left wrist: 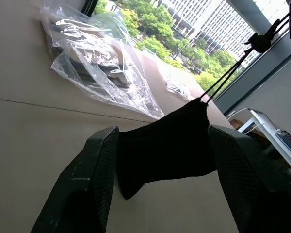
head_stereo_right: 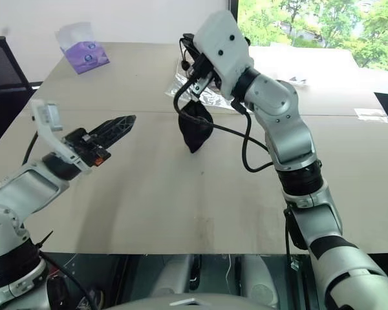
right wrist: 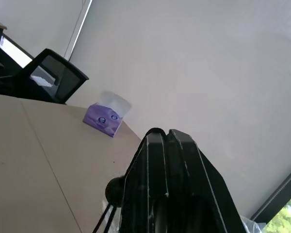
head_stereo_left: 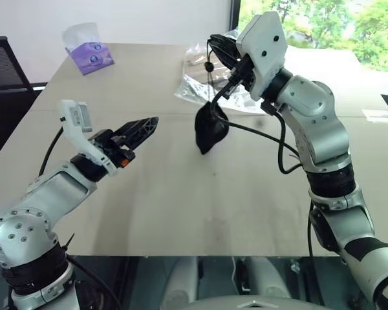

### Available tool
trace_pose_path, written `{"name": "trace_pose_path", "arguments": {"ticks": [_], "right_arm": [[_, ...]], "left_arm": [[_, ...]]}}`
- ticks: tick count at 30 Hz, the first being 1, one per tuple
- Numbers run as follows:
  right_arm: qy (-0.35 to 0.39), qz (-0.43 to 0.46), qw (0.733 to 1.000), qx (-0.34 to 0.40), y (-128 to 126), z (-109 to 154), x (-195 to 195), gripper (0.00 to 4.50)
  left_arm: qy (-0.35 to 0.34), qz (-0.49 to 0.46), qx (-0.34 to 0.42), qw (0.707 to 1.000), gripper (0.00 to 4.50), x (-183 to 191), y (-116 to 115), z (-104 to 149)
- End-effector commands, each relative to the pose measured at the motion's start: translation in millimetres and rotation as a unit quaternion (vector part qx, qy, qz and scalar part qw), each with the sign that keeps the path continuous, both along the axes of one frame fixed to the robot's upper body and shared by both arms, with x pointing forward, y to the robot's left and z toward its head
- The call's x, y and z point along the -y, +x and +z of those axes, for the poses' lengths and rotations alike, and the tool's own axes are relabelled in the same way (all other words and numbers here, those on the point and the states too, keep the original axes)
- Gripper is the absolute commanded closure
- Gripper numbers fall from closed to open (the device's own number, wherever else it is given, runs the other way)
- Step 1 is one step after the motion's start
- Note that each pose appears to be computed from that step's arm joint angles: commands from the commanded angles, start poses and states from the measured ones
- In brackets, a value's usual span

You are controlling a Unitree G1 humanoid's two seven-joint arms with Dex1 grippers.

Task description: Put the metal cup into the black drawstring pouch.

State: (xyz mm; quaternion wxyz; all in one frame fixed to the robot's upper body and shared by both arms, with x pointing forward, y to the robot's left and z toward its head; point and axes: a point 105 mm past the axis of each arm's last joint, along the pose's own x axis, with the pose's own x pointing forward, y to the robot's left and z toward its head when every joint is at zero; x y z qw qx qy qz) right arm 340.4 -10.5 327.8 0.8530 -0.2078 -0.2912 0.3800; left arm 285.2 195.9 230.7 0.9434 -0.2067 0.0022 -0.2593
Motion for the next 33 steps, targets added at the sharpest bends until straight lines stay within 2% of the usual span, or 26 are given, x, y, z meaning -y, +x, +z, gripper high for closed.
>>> {"name": "trace_pose_path", "arguments": {"ticks": [1,13,19,27,33], "right_arm": [[0.013,0.015,0.999,0.04,-17,20,2,4.5],[-0.014,0.038,0.998,0.056,-28,24,-2,4.5],[-0.026,0.043,0.997,0.061,-30,24,-4,4.5],[-0.034,0.049,0.996,0.064,-33,20,-9,4.5],[-0.039,0.044,0.996,0.066,-34,17,-10,4.5]], "left_arm": [[0.023,0.007,0.052,0.998,1.5,5,2,16],[0.106,-0.043,0.151,0.982,1.5,41,21,53],[0.129,-0.085,0.176,0.972,1.5,63,30,55],[0.116,-0.112,0.182,0.97,1.5,75,41,49],[0.089,-0.138,0.208,0.964,1.5,82,43,66]]}}
